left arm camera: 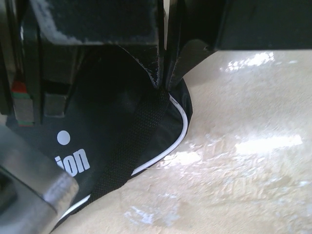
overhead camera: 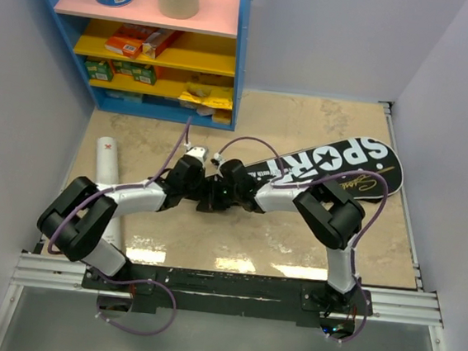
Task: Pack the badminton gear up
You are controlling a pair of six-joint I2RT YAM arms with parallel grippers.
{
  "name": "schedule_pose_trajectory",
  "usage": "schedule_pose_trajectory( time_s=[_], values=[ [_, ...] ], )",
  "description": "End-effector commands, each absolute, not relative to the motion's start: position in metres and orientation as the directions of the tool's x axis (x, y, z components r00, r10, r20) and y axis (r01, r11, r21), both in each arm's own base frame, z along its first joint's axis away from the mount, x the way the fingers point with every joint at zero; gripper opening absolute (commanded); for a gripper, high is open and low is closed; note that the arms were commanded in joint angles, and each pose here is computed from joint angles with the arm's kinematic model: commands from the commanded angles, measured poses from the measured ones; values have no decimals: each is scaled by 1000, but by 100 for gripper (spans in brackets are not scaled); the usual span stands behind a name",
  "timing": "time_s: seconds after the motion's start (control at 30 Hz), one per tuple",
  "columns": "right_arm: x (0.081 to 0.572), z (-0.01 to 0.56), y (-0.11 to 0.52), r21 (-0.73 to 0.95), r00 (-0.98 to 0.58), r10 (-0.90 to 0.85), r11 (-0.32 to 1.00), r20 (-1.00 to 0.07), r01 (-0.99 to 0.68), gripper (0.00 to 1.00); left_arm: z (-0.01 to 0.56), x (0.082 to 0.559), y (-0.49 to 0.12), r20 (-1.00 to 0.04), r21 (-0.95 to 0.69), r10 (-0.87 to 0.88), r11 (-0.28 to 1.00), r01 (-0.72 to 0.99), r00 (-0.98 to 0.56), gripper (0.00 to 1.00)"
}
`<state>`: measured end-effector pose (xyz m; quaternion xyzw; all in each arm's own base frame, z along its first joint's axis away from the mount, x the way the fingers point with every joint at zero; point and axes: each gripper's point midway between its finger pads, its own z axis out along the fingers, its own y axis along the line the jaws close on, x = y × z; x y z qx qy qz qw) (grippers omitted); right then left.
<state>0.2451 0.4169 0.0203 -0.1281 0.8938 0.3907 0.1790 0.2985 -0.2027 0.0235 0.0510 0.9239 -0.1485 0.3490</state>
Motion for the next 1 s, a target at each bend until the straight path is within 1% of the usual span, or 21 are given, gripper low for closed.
schedule_pose_trajectory(
  time_s=[0.0, 0.13, 0.17, 0.2, 0.27, 0.3, 0.33, 0.37, 0.4, 0.5, 0.53, 0.6, 0.63, 0.7, 0.77, 0.8, 0.83, 0.87, 0.9, 0.93, 0.97],
  values=[
    [247, 55, 465, 769, -895, -27, 499, -446, -398, 0, 4, 240, -216, -528, -309, 53, 917, 250, -848, 0],
    [249, 53, 463, 764, -893, -7, 515, -449, -388, 0, 3, 233, -212, -526, -308, 55, 918, 250, -849, 0],
    [249, 50, 460, 758, -895, -5, 531, -446, -380, 2, 4, 233, -212, -529, -310, 52, 917, 250, -847, 0],
    [249, 56, 458, 755, -891, -2, 530, -454, -386, 10, 5, 233, -211, -533, -307, 50, 918, 249, -845, 0],
    [247, 54, 450, 729, -888, -19, 564, -459, -389, 18, 6, 234, -210, -538, -304, 51, 920, 250, -841, 0],
    [250, 60, 446, 714, -879, -9, 578, -478, -394, 25, 7, 234, -210, -539, -299, 53, 921, 250, -841, 0],
    [249, 63, 443, 699, -871, -20, 588, -491, -407, 29, 9, 237, -211, -544, -297, 53, 921, 251, -837, 0],
    [246, 59, 434, 683, -878, -31, 616, -477, -393, 32, 9, 237, -211, -545, -296, 52, 922, 250, -837, 0],
    [248, 60, 429, 666, -873, -24, 636, -487, -389, 40, 9, 237, -210, -543, -292, 55, 923, 250, -838, 0],
    [248, 76, 410, 614, -853, -28, 681, -522, -398, 47, 12, 240, -212, -546, -289, 61, 922, 257, -835, 1],
    [249, 90, 404, 603, -836, -21, 683, -548, -412, 49, 14, 241, -213, -549, -291, 60, 921, 258, -834, 1],
    [243, 93, 390, 574, -834, -35, 709, -550, -409, 55, 17, 242, -214, -552, -292, 60, 920, 261, -831, 1],
    [245, 108, 385, 557, -811, -30, 712, -585, -428, 57, 19, 243, -214, -554, -292, 61, 920, 262, -830, 1],
    [242, 109, 369, 516, -808, -47, 748, -587, -418, 59, 24, 248, -210, -573, -263, 60, 931, 252, -817, 4],
    [244, 122, 354, 465, -781, -43, 782, -623, -415, 61, 35, 253, -211, -593, -257, 56, 932, 255, -804, 9],
    [245, 126, 348, 451, -772, -45, 790, -634, -416, 65, 46, 257, -212, -613, -260, 50, 930, 261, -788, 11],
    [247, 130, 342, 428, -758, -45, 802, -651, -416, 66, 53, 259, -212, -626, -262, 44, 928, 263, -779, 13],
    [252, 138, 330, 387, -736, -34, 834, -676, -393, 76, 60, 263, -211, -643, -255, 38, 931, 260, -765, 21],
    [253, 142, 324, 368, -725, -34, 844, -688, -389, 89, 75, 267, -211, -667, -255, 29, 930, 264, -744, 25],
    [256, 146, 318, 341, -710, -40, 857, -704, -387, 99, 83, 269, -209, -682, -250, 22, 932, 261, -731, 30],
    [259, 151, 309, 312, -697, -37, 876, -716, -368, 99, 91, 272, -208, -698, -245, 14, 935, 257, -716, 39]
  ],
)
